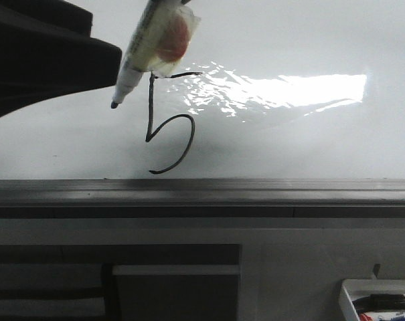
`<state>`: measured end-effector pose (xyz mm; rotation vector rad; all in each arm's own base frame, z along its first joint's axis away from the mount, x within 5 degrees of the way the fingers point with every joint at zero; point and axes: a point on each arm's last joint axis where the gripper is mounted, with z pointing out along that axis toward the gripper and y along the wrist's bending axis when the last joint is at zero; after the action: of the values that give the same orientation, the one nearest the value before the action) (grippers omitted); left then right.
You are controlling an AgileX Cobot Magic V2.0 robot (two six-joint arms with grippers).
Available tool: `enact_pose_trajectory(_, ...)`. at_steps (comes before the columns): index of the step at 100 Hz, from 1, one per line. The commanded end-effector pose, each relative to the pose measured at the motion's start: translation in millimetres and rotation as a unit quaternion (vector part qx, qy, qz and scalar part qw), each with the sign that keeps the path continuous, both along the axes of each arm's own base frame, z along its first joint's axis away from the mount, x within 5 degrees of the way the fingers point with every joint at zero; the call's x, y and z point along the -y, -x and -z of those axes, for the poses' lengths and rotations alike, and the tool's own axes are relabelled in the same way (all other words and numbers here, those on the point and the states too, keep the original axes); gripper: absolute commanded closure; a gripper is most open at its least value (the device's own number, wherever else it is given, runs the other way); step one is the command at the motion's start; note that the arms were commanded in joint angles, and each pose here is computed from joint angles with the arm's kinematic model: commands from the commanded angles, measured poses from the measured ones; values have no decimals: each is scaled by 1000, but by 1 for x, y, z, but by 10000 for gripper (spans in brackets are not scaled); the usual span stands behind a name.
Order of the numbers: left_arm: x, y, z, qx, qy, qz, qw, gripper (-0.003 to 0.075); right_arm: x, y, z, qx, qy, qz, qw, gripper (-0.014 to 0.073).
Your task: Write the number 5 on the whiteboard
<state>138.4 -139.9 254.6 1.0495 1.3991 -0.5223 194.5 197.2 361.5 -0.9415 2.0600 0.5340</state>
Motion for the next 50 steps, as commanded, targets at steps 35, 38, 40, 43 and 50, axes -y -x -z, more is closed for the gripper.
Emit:
enact_pose_trajectory(35,14,-16,-7,2,8,15,1000,364,-4,7,-20,43,-30,-14,999,656)
enact_pose_trajectory(38,14,-16,-7,1,7,14,1000,389,-4,7,-19,41,-29,-14,999,656)
enact_pose_trajectory(40,14,-16,-7,1,6,13,1000,432,-3,7,-19,41,-29,-14,999,656)
enact_pose_trajectory(43,14,-16,-7,1,6,13,1000,474,-3,7,-19,41,-28,-14,999,656)
enact_pose_trajectory(50,14,-16,-7,1,6,13,1000,639,-4,7,-19,39,-30,-14,999,656)
